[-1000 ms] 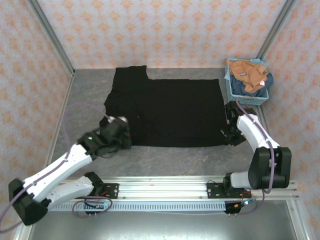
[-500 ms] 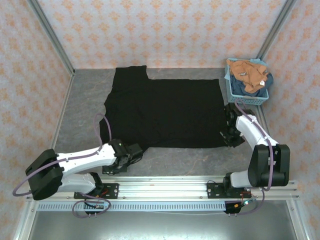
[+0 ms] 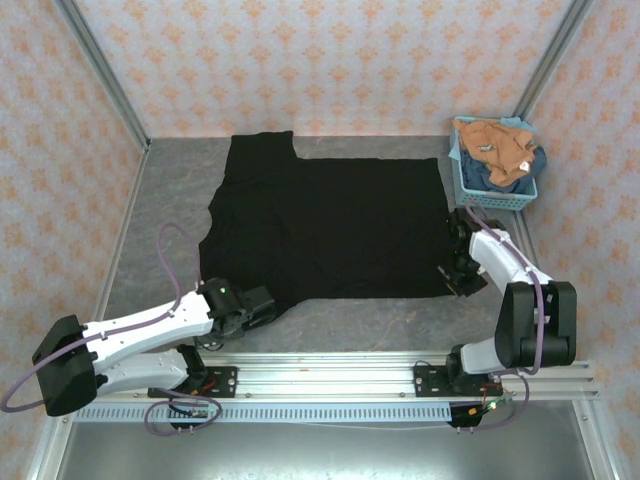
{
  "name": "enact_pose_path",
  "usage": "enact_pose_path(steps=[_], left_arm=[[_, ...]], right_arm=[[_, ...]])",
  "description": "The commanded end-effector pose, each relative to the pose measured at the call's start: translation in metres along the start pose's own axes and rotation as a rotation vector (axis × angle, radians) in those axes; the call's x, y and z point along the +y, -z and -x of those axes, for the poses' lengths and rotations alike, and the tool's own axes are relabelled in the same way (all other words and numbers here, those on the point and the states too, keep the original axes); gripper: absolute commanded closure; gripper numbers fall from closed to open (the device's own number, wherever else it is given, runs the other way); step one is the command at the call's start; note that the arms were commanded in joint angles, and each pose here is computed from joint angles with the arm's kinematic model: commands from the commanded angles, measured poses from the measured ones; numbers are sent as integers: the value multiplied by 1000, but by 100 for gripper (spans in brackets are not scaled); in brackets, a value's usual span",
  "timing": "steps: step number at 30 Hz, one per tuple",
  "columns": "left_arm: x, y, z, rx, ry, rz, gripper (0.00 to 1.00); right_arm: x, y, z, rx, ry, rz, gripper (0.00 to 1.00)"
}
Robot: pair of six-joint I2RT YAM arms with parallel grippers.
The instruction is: Fold and stack the t-shirts
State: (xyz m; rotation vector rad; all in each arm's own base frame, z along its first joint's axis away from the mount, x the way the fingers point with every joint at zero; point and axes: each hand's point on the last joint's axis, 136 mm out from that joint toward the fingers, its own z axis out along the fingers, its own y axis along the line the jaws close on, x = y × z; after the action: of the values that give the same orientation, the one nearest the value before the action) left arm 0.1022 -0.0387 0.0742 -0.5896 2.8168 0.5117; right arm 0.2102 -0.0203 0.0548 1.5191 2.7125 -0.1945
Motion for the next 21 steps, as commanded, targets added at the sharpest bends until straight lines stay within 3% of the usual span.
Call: enact_pose_path(steps=[1, 7, 12, 21], left_arm=[[5, 11, 16, -85, 39, 14, 100], [-11, 95, 98, -344, 50, -60, 100], [-14, 142, 167, -460, 69, -62, 100], [-24, 144, 260, -501, 99, -40, 100]], right_arm=[[-3, 3, 2, -8, 16, -7, 100], [14, 63, 30, -146, 57, 124, 100], [31, 84, 38, -142, 84, 162, 100], [54, 89, 61, -185, 53, 152, 100]])
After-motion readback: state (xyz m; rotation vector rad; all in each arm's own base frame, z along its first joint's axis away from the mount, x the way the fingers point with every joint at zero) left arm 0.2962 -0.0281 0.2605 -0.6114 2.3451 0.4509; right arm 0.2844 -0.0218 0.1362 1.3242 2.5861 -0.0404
